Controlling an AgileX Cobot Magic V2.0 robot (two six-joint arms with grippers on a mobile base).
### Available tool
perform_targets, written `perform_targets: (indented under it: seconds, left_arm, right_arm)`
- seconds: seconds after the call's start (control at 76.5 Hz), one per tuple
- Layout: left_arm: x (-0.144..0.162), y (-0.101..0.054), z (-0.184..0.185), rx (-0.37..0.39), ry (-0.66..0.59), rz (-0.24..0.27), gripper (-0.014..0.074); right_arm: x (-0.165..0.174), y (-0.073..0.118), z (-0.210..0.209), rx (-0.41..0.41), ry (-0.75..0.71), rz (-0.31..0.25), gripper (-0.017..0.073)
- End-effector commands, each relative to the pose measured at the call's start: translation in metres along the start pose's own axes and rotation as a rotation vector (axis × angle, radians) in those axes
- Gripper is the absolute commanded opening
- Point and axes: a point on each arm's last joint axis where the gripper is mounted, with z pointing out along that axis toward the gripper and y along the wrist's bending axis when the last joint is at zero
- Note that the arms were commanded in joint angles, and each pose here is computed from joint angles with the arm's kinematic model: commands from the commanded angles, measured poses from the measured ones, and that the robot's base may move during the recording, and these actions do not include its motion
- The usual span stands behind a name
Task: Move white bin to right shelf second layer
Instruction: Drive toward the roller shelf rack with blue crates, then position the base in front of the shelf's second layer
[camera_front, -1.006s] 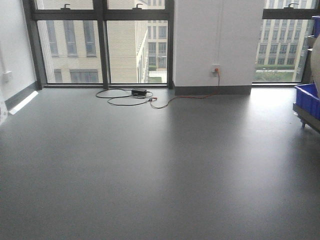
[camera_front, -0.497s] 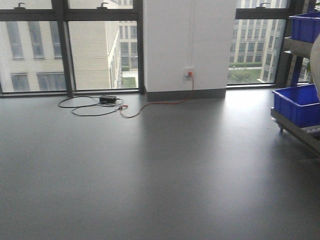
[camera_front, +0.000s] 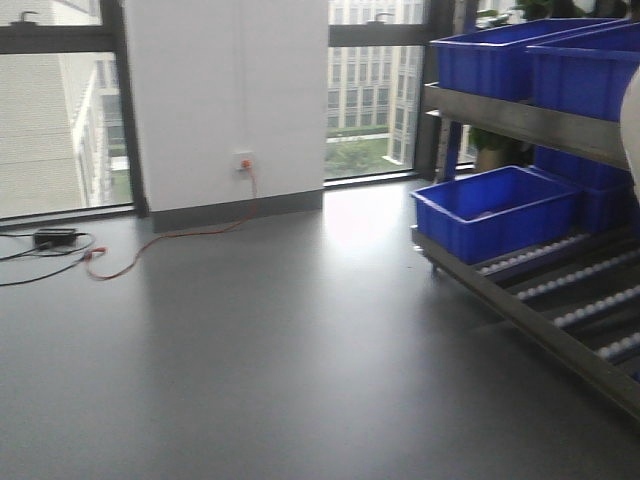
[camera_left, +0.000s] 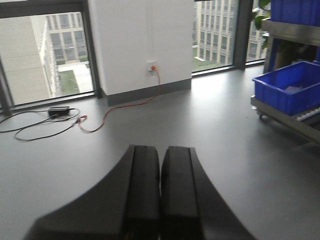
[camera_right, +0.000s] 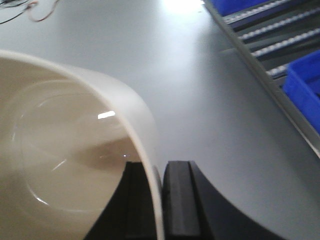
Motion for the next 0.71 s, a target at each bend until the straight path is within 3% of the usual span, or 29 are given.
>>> perform_targets:
  seconds: [0.0,0.693]
  left_arm:
    - [0.0036,-0.0002,0.0009,-0.002,-0.067,-0.005,0.0085]
    - [0.0036,-0.0002,0.0009,-0.002,-0.067,-0.005,0.0085]
  right_arm:
    - [-0.0156,0.0018,-0.0053,-0.010,-0.111,0.004,0.0048]
    - [-0.0156,0.0018,-0.0053,-0.010,-0.111,0.004,0.0048]
